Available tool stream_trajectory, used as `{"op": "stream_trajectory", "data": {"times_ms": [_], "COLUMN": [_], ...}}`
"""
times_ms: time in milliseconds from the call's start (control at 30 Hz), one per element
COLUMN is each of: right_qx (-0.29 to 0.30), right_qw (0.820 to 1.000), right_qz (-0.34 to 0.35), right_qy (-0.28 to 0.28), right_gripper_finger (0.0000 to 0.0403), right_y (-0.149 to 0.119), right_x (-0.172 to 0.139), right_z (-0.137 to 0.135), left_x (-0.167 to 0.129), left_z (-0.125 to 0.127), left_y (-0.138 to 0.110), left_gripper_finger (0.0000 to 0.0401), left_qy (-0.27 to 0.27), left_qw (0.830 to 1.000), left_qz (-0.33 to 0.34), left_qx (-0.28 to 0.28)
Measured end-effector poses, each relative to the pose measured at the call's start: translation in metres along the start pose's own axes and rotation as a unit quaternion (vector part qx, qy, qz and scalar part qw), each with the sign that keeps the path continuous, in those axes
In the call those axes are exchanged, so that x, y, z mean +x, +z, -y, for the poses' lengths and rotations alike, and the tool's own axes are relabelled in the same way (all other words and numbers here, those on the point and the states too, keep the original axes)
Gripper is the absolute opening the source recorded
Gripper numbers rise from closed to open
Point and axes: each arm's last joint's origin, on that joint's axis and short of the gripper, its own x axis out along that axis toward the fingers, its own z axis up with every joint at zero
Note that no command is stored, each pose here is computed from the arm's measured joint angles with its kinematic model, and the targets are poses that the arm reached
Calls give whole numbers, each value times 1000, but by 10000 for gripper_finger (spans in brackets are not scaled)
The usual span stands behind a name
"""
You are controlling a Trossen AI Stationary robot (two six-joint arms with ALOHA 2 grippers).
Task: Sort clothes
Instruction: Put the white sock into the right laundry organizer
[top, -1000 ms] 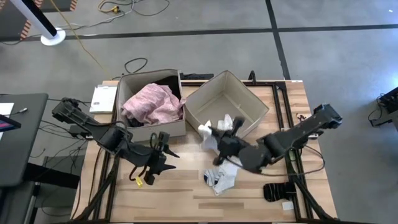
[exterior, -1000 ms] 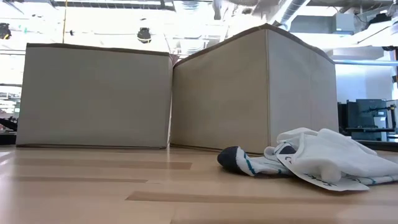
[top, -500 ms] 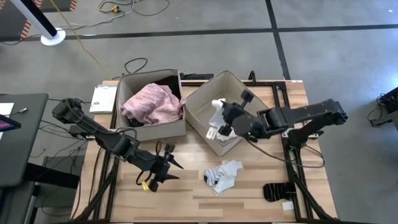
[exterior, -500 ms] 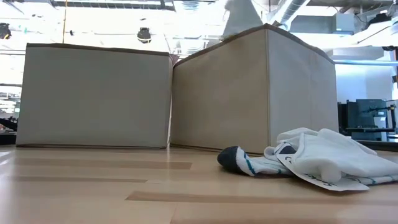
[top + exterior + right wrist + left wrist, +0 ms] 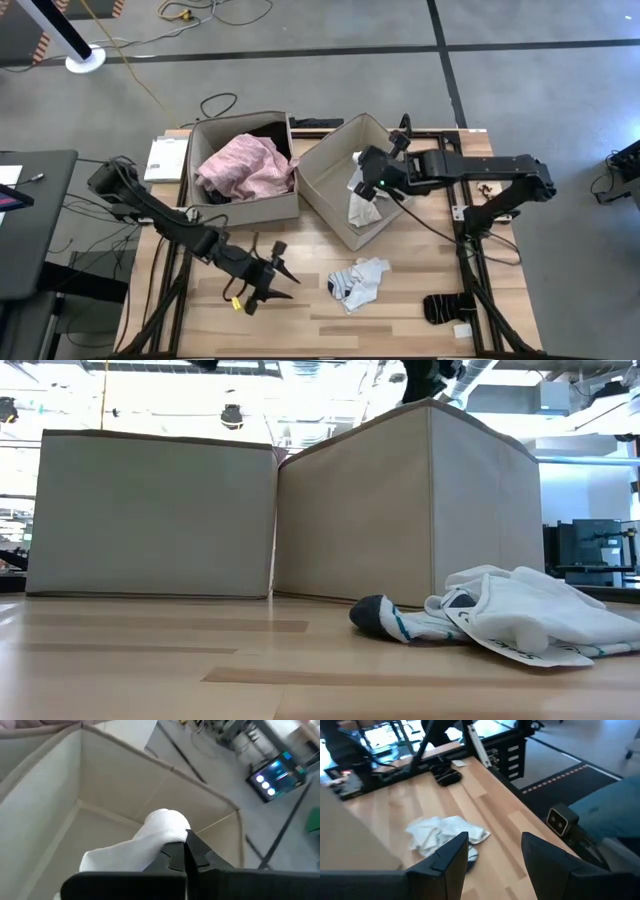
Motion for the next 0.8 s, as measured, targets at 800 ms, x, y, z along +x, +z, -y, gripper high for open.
{"op": "stream_trajectory", "data": {"times_ms": [800], "right_qx": [-21], "right_qw": [980], "right_qz": [-184], "right_qy": [74], "right_gripper_finger": [0], "right_y": [-20], "right_x": [75], "right_z": [-16], "left_x": [130], "left_z": [10], "left_y": [-65], "left_gripper_finger": [179], "left_qy": [-14], "left_qw": [992], "left_qz": [-117], "left_qx": [39]}}
